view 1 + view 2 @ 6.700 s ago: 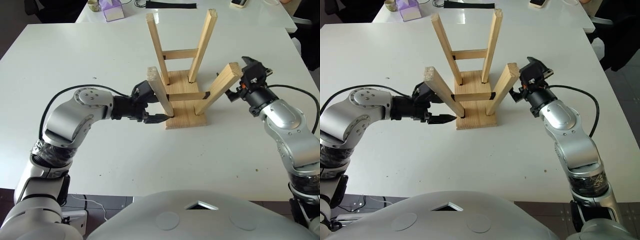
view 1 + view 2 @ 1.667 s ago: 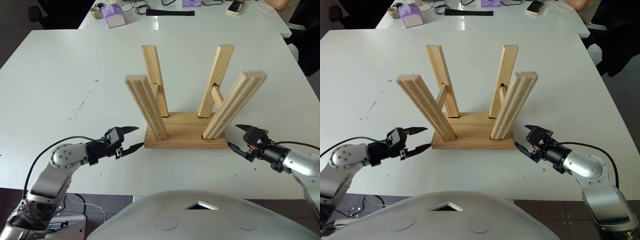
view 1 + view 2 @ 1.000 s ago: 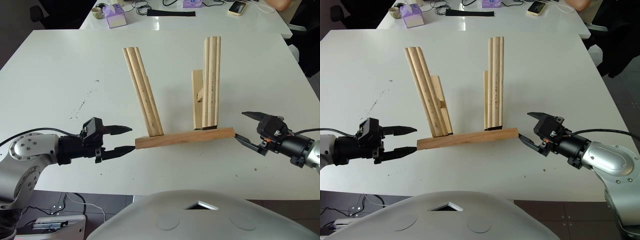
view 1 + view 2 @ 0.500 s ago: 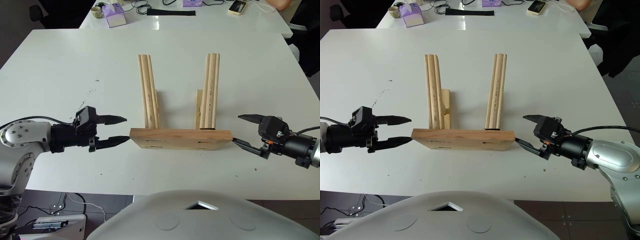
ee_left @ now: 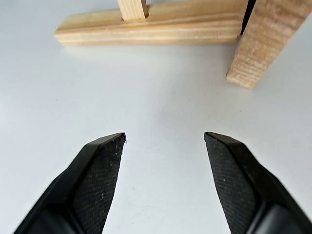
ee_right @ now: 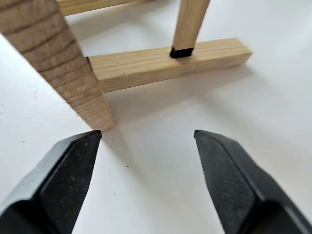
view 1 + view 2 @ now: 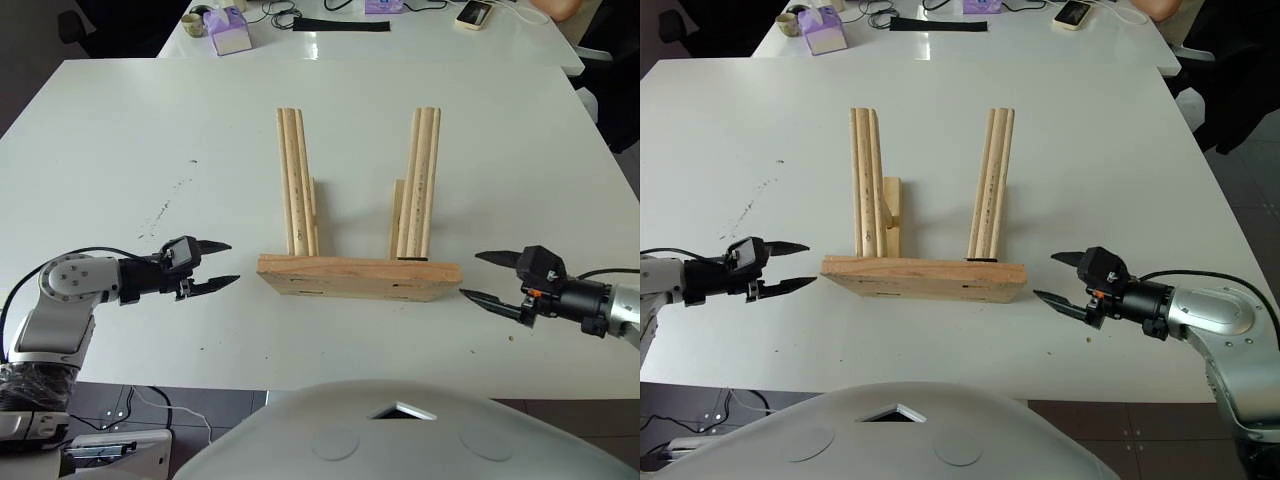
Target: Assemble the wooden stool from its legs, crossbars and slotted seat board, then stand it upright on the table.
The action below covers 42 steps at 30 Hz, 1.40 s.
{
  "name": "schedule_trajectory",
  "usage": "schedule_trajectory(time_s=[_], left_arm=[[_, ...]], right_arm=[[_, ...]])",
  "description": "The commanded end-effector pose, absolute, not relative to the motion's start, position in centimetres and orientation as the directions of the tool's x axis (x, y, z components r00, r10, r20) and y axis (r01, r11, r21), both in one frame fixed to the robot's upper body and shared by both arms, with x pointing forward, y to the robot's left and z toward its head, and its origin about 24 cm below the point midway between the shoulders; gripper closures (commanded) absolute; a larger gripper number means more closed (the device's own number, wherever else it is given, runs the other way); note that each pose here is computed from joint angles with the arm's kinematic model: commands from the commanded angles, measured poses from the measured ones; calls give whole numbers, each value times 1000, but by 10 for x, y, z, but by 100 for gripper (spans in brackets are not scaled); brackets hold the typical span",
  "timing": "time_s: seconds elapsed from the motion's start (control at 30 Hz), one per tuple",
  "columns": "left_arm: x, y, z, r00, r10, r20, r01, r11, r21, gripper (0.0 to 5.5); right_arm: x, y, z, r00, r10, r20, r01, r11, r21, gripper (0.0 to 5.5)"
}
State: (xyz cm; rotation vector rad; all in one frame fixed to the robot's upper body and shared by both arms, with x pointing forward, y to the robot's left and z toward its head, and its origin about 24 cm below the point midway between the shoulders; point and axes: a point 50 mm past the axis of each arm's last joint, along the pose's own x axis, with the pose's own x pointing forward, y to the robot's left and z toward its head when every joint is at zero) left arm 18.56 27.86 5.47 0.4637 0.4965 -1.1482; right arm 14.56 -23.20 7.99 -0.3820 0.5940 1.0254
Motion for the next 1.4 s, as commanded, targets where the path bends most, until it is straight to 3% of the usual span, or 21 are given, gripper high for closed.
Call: schedule_trajectory(time_s=[0.03, 0.47, 0.83, 1.0, 1.17, 1.27, 1.4], left_arm=[[181, 260, 40, 237, -786, -571, 964, 264, 37, 249], [190, 230, 24, 170, -831, -530, 982, 190, 16, 259], [194, 222, 36, 130, -871, -474, 988, 156, -15, 419], [196, 218, 54, 145, -892, -428, 986, 168, -17, 419], [186, 219, 95, 127, -920, -370, 989, 148, -29, 419], [171, 224, 128, 89, -932, -351, 987, 129, -94, 419], [154, 226, 171, 61, -951, -302, 966, 133, -224, 419]], right_arm=[[148, -221, 65, 337, 711, -617, -901, 433, 7, 197], [164, -202, 39, 286, 748, -599, -924, 381, 35, 199], [161, -194, 38, 285, 776, -563, -919, 389, 70, 360], [159, -195, 46, 310, 776, -549, -904, 420, 83, 374], [140, -192, 81, 274, 804, -528, -899, 409, 156, 374], [124, -195, 112, 217, 835, -506, -863, 406, 301, 374], [113, -192, 173, 136, 964, -230, -805, 243, 542, 374]])
